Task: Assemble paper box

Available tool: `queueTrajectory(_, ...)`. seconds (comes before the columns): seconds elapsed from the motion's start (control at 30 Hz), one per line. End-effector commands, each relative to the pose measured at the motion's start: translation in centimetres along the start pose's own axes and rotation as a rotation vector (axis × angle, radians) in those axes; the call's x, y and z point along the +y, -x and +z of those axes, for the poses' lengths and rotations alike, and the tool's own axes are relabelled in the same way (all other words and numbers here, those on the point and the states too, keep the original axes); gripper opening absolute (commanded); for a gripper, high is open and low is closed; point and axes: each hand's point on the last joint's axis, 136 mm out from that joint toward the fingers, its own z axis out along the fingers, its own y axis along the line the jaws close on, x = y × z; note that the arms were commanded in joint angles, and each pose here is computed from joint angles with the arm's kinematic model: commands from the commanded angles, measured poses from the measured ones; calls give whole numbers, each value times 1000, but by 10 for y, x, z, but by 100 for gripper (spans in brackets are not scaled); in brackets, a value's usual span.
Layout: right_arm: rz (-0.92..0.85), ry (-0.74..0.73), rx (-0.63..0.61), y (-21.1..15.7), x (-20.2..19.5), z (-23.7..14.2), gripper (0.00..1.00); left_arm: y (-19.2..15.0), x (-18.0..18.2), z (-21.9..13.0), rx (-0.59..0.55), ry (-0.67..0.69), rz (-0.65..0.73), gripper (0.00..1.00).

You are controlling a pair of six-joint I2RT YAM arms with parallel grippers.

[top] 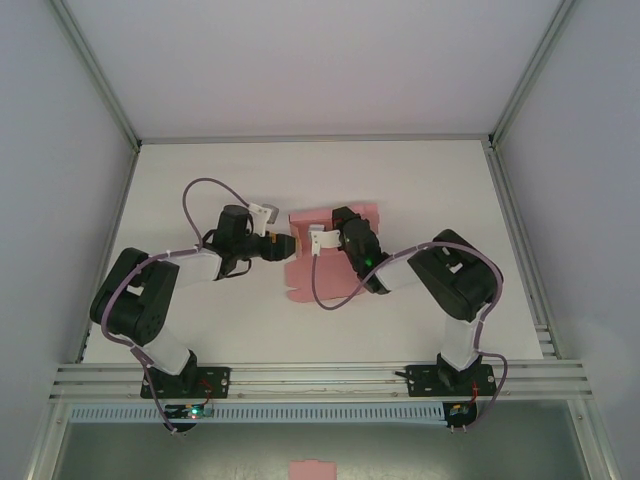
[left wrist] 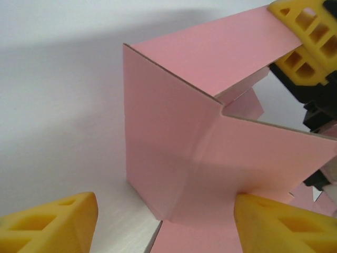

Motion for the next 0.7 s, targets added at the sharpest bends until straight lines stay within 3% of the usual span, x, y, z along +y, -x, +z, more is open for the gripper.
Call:
queueTrajectory(0.0,30,-28,-51,18,-9,-14,0,-12,-6,7,70,32,48,69)
queueTrajectory(0.13,22,-13,-84,28,3,-26,0,-21,0,15,93,131,96,69)
queueTrajectory(0.23,28,-16,-49,29,5,-28,0,-19,1,20,86,192,140,61)
queueTrajectory(0.37,27,31,-52,32,20,-34,0,-14,3,22,44,208,148,53)
queueTrajectory(0.53,29,81,-53,28,30,-34,0,-15,3,22,11,192,253,55)
queueTrajectory(0.67,71,131,-82,34,28,-40,0,2,0,34,-15,175,256,53)
